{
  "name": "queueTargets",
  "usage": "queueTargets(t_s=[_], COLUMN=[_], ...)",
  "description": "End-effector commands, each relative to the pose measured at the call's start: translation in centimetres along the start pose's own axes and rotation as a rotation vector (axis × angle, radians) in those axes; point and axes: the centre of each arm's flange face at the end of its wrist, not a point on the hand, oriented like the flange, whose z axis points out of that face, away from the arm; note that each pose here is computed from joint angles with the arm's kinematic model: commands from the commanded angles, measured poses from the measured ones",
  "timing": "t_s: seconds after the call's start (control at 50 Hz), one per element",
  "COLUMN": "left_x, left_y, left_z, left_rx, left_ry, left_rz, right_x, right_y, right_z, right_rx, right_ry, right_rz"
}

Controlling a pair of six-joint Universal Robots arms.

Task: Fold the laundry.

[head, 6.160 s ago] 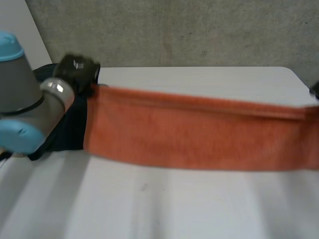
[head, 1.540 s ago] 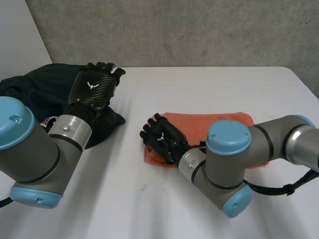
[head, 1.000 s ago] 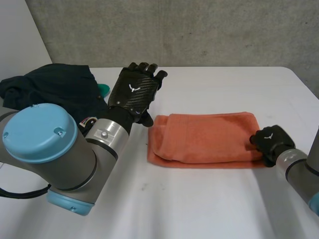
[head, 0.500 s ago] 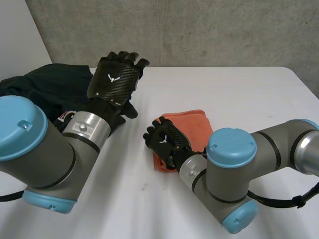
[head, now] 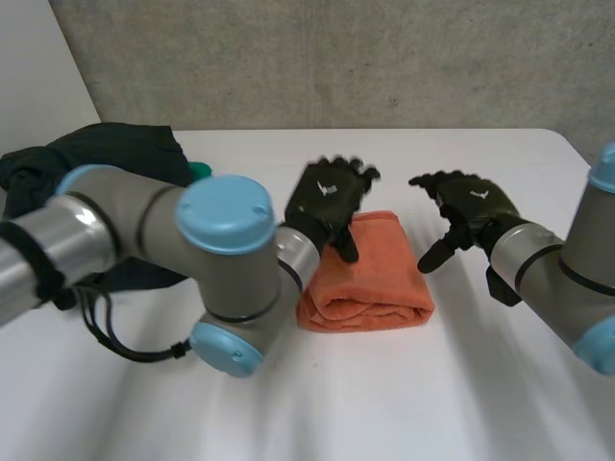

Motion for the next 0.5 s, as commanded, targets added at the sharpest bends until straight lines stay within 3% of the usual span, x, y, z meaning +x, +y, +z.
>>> queueTargets(t_s=[0.02,0.12,0.28,0.38,0.5], left_x=[-0.2,-1.3,-1.5,-2.1,-2.3], left_y=[3.8,5.0,6.6,3.0,-1.5], left_z=[-0.4,-1.2,-2.6,-2.6,-2.9], left_rx=[-0.183,-0.268,-0.35,-0.247,-0.087], left_ry=[-0.064,-0.117,-0.078,-0.105,-0.079], left_rz=[0.022,0.066,0.297,0.294,0.269], right_x=[-0.5,-0.4,-0.5,0.5,0.9], right_y=[3.1,5.4,5.0,2.2,2.1], right_z=[2.5,3.8,3.5,1.8,0.1], right_rx=[-0.144,-0.208,-0.203,-0.122,-0.078], right_ry=[-0.082,-0.096,-0.053,0.076,0.138], right_rz=[0.026,0.008,-0.211,-0.205,-0.161])
